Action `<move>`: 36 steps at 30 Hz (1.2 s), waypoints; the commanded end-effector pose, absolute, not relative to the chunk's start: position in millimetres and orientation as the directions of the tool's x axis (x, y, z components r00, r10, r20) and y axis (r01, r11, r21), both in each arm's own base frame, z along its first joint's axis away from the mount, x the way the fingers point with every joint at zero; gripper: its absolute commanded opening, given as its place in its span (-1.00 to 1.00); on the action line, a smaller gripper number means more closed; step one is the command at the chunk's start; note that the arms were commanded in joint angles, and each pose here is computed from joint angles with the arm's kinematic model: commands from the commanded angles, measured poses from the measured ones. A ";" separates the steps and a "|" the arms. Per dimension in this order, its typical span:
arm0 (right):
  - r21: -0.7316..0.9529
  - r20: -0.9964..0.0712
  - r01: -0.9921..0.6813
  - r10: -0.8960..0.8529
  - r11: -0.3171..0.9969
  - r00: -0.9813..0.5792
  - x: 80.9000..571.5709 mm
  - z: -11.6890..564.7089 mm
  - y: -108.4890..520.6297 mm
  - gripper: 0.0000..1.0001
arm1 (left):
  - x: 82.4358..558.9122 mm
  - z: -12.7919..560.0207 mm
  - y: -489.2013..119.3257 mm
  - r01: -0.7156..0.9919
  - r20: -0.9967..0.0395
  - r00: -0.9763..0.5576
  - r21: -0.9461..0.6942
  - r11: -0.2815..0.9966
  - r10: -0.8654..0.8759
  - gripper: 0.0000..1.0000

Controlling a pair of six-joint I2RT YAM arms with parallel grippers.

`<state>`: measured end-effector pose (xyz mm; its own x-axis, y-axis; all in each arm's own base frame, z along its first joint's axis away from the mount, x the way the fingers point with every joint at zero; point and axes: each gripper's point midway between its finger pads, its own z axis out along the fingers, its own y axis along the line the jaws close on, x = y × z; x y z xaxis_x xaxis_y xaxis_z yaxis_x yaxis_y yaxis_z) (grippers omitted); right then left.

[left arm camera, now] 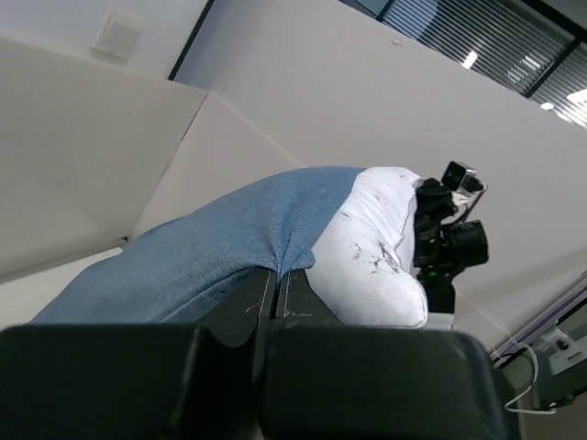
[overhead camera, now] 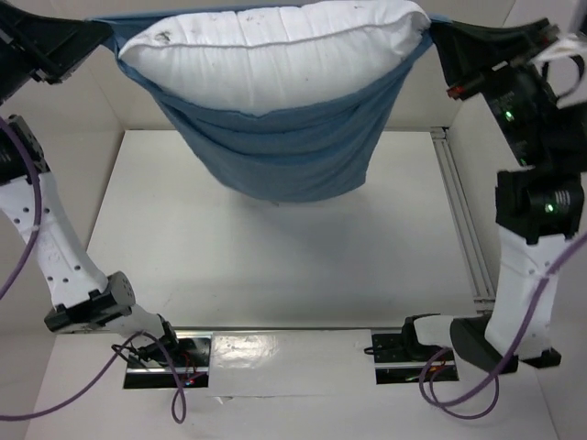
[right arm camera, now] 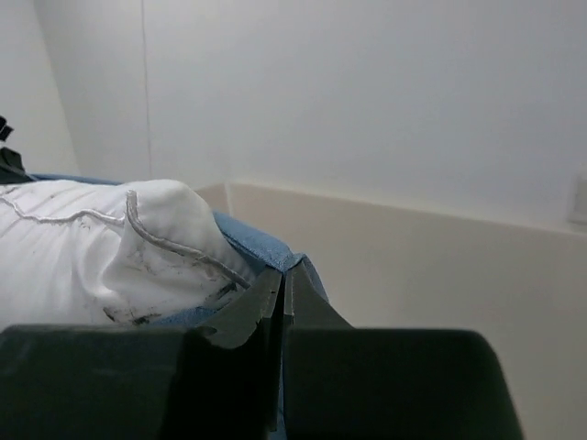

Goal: Put the pillow into the pillowcase

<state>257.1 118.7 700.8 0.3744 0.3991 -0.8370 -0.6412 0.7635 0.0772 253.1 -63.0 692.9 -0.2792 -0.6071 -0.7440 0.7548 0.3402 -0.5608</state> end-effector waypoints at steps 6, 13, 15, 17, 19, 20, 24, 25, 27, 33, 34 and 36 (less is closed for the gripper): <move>0.174 -0.865 -0.461 0.359 0.870 0.351 310.1 666.6 78.6 -1.00 | 284.0 668.6 -38.2 0.673 -0.692 -0.193 -0.609 0.420 -0.696 -1.00; 0.210 -0.829 -0.623 0.475 0.753 0.296 309.2 664.9 102.9 -1.00 | 298.5 643.5 -36.2 0.607 -0.680 -0.236 -0.661 0.441 -0.694 -1.00; 0.262 -0.858 -0.626 0.474 0.734 0.196 332.2 635.2 108.9 -1.00 | 304.9 623.3 -45.2 0.614 -0.698 -0.276 -0.657 0.438 -0.660 -1.00; 0.220 -0.835 -0.681 0.496 0.698 0.239 314.7 664.4 110.4 -1.00 | 314.0 610.0 -45.5 0.606 -0.681 -0.325 -0.682 0.409 -0.656 -1.00; 0.071 -0.769 -0.730 0.504 0.680 0.394 260.6 726.4 111.6 -1.00 | 294.9 634.9 -58.2 0.707 -0.746 -0.263 -0.580 0.404 -0.611 -1.00; 0.029 -0.739 -0.729 0.506 0.684 0.445 240.7 743.5 110.8 -1.00 | 288.7 645.8 -61.2 0.725 -0.753 -0.251 -0.562 0.398 -0.608 -1.00; 0.185 -0.803 -0.706 0.520 0.683 0.292 298.3 671.7 106.3 -1.00 | 293.4 663.8 -52.8 0.696 -0.741 -0.161 -0.554 0.457 -0.652 -1.00; 0.252 -0.834 -0.695 0.515 0.673 0.197 321.1 640.7 108.7 -1.00 | 295.2 660.6 -52.2 0.709 -0.738 -0.161 -0.549 0.444 -0.656 -1.00; 0.224 -0.843 -0.733 0.505 0.642 0.185 314.7 656.3 113.7 -1.00 | 291.5 663.2 -57.7 0.743 -0.761 -0.190 -0.524 0.417 -0.620 -1.00; 0.057 -0.789 -0.654 0.435 0.754 0.434 264.4 721.9 91.9 -1.00 | 243.0 712.1 -73.3 0.818 -0.836 -0.024 -0.332 0.470 -0.548 -1.00; 0.180 -0.835 -0.644 0.461 0.744 0.300 301.3 664.3 89.1 -1.00 | 293.4 665.1 -46.9 0.747 -0.768 -0.135 -0.494 0.445 -0.626 -1.00; 0.184 -0.818 -0.681 0.495 0.708 0.294 297.5 661.1 93.7 -1.00 | 283.2 658.3 -52.8 0.755 -0.764 -0.155 -0.500 0.423 -0.626 -1.00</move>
